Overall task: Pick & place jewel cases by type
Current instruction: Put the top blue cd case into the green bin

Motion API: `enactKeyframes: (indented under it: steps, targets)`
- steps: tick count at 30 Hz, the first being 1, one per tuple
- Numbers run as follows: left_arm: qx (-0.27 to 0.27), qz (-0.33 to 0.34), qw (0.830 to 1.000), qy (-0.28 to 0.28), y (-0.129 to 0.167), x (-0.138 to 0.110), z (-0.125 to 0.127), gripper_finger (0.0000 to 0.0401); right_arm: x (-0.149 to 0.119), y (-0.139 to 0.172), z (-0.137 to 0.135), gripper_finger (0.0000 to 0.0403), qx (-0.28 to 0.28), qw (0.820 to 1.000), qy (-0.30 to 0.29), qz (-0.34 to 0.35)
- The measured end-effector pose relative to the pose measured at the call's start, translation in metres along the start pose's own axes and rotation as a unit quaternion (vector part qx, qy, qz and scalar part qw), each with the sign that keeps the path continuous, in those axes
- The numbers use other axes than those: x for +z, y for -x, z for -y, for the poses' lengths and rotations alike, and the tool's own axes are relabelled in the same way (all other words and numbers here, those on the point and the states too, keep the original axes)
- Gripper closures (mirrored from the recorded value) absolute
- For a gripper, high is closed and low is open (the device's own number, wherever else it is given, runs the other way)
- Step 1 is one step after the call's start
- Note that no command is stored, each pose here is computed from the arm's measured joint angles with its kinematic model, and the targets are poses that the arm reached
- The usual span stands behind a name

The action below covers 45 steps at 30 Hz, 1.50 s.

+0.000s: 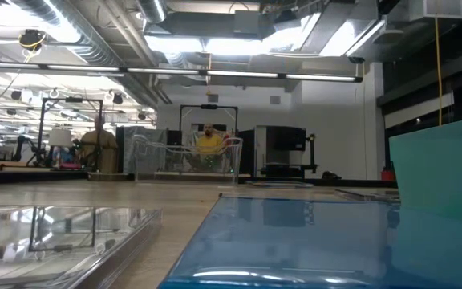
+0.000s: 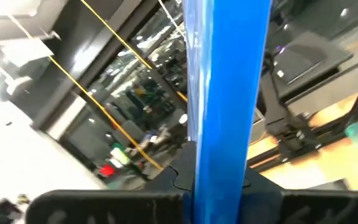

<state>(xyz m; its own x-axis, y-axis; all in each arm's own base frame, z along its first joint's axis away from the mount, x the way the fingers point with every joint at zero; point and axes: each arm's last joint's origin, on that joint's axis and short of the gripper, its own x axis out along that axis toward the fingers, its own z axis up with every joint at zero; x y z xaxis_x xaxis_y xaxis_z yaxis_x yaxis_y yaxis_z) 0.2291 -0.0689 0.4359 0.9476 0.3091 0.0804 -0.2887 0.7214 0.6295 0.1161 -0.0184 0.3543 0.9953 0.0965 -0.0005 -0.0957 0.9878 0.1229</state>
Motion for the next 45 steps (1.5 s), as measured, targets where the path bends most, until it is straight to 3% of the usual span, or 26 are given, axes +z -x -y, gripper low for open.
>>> enactKeyframes:
  steps: [9, 15, 19, 26, 34, 39, 45]
  targets:
    - [0.025, -0.017, 0.995, -0.092, 0.006, 0.005, 0.002, 0.0389, 0.0, 0.0, 0.0, 0.038, 0.0, 1.0, -0.002, 0.0]
    - [0.038, -0.03, 0.982, -0.182, 0.007, 0.008, 0.005, 0.0388, 0.0, 0.0, 0.0, 0.038, 0.0, 1.0, -0.003, 0.0]
    - [0.04, -0.055, 0.959, -0.276, 0.005, 0.007, 0.011, 0.0388, 0.0, 0.0, 0.0, 0.038, 0.0, 1.0, -0.003, 0.0]
    - [0.03, -0.09, 0.896, -0.433, -0.008, 0.007, 0.033, 0.0388, 0.0, 0.0, 0.0, 0.038, 0.0, 1.0, -0.004, 0.0]
    - [0.004, -0.093, 0.866, -0.49, -0.021, 0.003, 0.057, 0.0388, 0.0, 0.0, 0.0, 0.0379, 0.0, 1.0, -0.016, 0.0]
    - [-0.002, -0.087, 0.873, -0.48, -0.023, 0.002, 0.064, 0.0388, 0.0, 0.0, 0.0, 0.0379, -0.001, 1.0, -0.016, -0.001]
    - [0.011, -0.086, 0.911, -0.403, -0.024, 0.003, 0.063, 0.0388, 0.0, 0.0, 0.0, 0.0379, -0.001, 1.0, -0.015, -0.001]
